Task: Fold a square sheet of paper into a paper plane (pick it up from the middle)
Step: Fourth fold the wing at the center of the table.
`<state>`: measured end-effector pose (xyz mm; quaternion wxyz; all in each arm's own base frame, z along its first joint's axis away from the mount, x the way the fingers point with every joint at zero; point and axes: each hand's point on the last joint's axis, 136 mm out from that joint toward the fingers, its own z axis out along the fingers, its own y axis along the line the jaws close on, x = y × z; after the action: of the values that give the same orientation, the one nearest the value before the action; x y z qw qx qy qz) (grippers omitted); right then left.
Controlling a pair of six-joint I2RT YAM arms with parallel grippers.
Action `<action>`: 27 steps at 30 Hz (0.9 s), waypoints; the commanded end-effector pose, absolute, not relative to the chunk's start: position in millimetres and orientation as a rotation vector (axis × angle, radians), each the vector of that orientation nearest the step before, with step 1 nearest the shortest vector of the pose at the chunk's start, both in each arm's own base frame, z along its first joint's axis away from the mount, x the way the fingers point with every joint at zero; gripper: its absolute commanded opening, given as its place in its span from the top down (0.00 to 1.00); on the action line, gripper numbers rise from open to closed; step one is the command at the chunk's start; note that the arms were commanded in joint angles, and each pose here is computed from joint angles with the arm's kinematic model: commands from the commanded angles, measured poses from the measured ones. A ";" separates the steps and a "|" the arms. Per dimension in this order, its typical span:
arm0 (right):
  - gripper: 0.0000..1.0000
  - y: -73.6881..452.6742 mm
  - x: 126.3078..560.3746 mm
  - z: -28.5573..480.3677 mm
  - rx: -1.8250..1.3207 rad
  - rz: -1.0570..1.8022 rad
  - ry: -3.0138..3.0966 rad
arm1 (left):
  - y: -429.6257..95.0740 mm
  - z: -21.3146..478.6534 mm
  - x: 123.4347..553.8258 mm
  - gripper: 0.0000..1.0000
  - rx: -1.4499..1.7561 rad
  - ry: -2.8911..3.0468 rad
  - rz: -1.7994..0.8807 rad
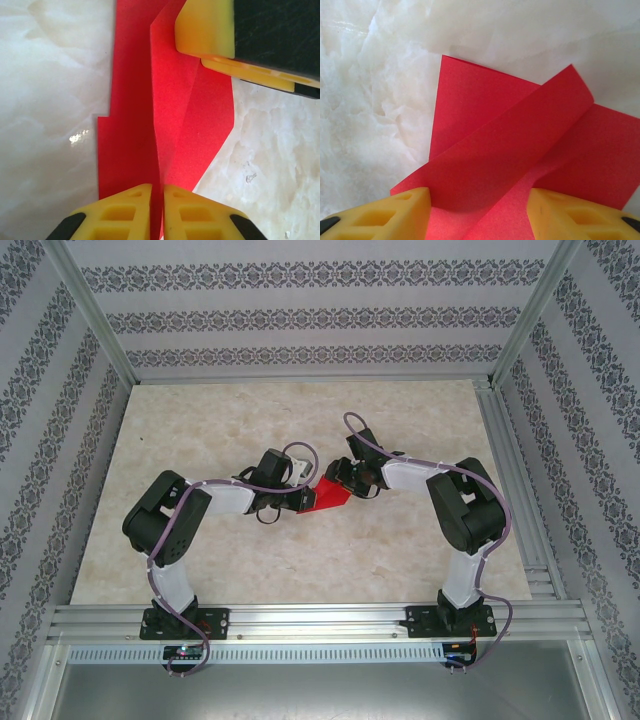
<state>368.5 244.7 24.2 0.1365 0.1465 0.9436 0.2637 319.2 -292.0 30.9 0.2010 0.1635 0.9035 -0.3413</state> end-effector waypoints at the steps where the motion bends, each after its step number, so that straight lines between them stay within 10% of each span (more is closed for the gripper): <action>1: 0.44 227.3 357.1 3.2 0.468 0.697 2.791 | -297.5 24.7 316.1 0.88 0.425 2.554 -0.996; 27: 0.41 244.7 350.5 40.3 0.170 0.740 2.745 | -305.3 26.2 314.6 0.89 0.116 2.638 -1.200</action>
<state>350.5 242.6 48.7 0.1521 0.0738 0.9466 0.2746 310.6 -301.6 25.6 0.1212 0.0488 0.9098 -0.3939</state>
